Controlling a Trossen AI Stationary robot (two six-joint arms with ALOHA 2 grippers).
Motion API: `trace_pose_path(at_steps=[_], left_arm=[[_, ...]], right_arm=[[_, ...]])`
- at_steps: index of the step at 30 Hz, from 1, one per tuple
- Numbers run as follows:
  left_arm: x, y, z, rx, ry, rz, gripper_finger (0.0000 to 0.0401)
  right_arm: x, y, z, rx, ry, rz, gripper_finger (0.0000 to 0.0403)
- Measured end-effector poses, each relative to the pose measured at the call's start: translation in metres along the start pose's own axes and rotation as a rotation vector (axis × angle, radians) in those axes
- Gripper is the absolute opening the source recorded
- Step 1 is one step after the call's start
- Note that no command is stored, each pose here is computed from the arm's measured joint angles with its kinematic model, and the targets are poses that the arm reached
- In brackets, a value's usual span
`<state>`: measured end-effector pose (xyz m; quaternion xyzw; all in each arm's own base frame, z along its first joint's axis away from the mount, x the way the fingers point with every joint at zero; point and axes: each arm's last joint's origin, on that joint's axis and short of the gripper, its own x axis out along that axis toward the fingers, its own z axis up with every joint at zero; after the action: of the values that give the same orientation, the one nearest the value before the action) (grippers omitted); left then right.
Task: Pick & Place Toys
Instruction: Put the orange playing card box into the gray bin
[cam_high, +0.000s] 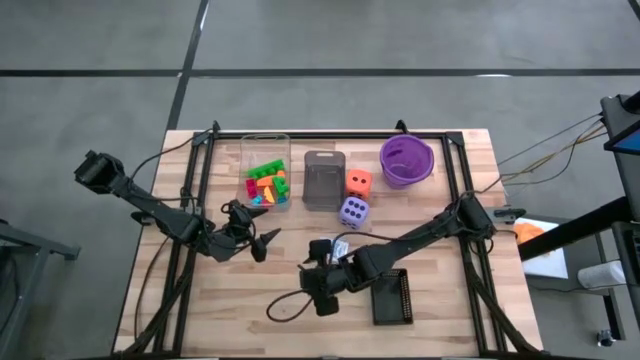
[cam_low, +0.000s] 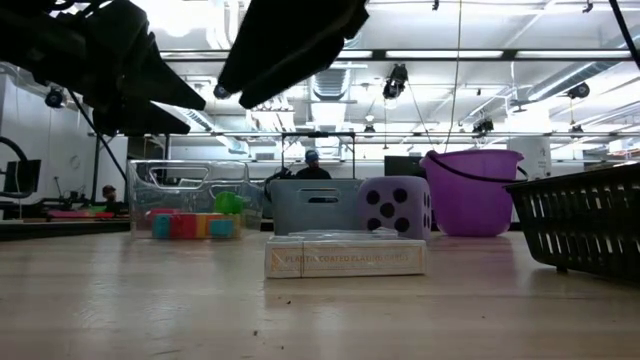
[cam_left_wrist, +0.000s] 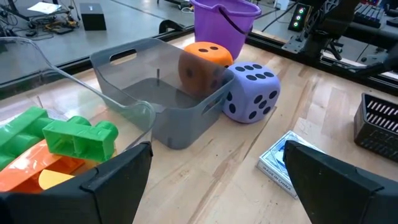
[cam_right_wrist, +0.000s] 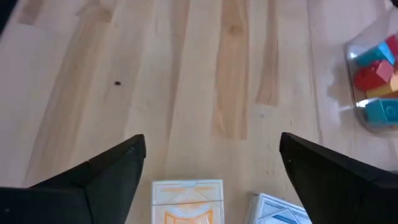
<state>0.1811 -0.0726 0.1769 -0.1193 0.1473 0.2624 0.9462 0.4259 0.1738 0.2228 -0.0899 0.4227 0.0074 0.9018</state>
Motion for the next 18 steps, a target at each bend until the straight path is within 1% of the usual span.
trace_pose_path(at_steps=[4,8,12,18], left_arm=[[0.0000,0.0000,0.0000,0.000,0.000,0.000,0.0367],[0.0000,0.0000,0.0000,0.000,0.000,0.000,0.0367],[0.0000,0.0000,0.0000,0.000,0.000,0.000,0.0367],[0.0000,0.0000,0.0000,0.000,0.000,0.000,0.0367]], right_arm=[[0.0008,-0.0030,-0.0014,0.028,0.019,-0.007,0.0346],[0.0008,-0.0032,-0.0029,0.026,0.034,-0.009,0.0334],[0.0017,-0.0059,-0.0025,0.034,0.034,-0.013,0.0330],[0.0031,-0.0112,-0.0026,0.094,0.037,-0.044,0.0330]])
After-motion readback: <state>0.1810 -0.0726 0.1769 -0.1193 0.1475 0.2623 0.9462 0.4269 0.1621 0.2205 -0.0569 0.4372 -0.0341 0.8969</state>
